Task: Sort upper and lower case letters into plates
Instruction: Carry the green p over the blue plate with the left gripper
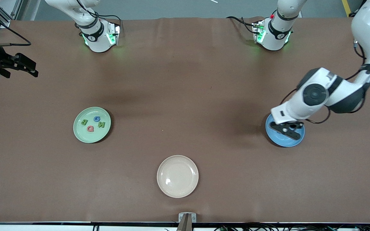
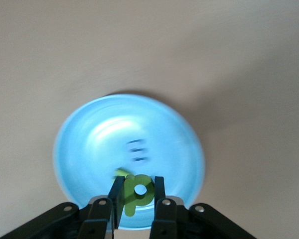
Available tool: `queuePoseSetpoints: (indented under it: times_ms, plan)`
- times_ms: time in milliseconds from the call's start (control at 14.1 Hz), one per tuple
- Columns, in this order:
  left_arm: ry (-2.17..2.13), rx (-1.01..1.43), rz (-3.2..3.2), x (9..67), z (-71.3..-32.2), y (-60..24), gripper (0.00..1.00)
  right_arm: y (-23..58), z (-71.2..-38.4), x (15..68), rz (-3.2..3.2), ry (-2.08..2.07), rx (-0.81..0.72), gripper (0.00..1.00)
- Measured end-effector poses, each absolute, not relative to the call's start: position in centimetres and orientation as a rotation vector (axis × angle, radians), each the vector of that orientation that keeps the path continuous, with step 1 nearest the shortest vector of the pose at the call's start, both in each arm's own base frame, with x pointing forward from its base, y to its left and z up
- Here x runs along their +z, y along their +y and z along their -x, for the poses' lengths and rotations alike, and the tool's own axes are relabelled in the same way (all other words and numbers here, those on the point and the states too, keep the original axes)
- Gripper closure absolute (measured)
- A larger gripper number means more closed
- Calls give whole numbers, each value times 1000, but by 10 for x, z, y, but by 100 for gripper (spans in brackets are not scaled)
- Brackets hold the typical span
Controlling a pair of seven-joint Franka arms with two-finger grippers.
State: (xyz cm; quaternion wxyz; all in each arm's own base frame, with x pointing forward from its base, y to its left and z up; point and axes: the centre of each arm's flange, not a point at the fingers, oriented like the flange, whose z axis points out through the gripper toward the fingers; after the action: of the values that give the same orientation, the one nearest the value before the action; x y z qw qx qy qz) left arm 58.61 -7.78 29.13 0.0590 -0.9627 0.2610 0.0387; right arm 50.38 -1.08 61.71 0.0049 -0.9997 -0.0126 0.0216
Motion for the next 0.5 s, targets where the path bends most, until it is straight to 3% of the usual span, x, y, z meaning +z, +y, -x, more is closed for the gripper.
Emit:
queuePoseSetpoints:
  times_ms: [497]
  plan:
    - [760,45,2930,234,-602,-22,73,-11,-503,617,3121,-35,72,0]
